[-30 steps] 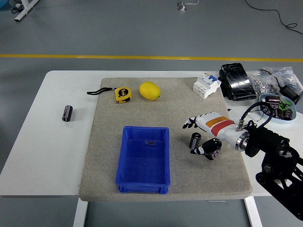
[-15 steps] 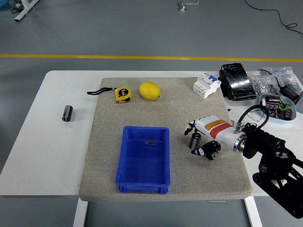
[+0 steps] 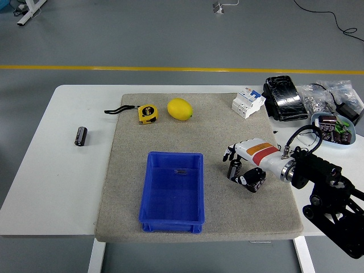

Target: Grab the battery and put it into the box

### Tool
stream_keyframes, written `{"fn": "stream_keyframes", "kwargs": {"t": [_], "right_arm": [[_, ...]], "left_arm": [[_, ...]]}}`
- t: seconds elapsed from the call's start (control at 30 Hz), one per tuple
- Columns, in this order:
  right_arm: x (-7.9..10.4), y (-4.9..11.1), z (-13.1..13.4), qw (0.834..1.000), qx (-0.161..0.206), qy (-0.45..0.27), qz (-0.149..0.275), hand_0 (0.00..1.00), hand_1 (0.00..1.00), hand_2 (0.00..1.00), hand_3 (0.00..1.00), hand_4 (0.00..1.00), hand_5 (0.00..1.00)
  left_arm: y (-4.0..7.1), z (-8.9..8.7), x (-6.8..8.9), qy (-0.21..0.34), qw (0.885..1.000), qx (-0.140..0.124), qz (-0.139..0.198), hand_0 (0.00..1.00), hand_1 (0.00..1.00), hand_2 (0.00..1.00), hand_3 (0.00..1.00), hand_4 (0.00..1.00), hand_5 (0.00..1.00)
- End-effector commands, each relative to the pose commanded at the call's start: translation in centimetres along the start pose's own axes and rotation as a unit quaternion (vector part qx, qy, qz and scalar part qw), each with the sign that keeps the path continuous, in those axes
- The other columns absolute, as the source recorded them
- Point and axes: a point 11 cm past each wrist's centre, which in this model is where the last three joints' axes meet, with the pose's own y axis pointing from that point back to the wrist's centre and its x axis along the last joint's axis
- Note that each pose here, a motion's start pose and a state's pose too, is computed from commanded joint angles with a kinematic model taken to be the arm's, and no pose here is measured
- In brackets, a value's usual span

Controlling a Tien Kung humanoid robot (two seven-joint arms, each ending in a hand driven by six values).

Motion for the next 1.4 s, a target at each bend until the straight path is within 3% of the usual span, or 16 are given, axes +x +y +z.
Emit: {"fn": "stream_keyframes", "kwargs": {"t": [0.5,0.53,0.97,1.4], "right_arm": [[-0.3,0.0,0.6,1.0,-0.006,0.001,-0.006,0.465,0.487,0.546,0.57,0.718,0.074],[-0.3,0.0,0.7,1.0,-0.007,0.001,-0.007,0.454,0.465,0.523,0.526,0.688,0.044],[-0.3,0.1,0.7,1.0,-0.008,0.0,-0.01,0.443,0.429,0.482,0.485,0.669,0.004],[0.9,0.2,0.4,1.0,-0.003,0.006,-0.001,0.457,0.423,0.472,0.475,0.659,0.002]], "left_arm": [[0.1,0.4,0.0,0.002,1.0,-0.005,0.0,0.606,0.542,0.591,0.615,0.617,0.668],[0.1,0.4,0.0,0.002,1.0,-0.005,0.0,0.609,0.543,0.591,0.615,0.617,0.668],[0.1,0.4,0.0,0.001,1.0,-0.005,-0.001,0.61,0.544,0.591,0.615,0.617,0.666],[0.0,0.3,0.1,0.0,1.0,-0.004,0.0,0.608,0.54,0.589,0.615,0.617,0.668]]}}
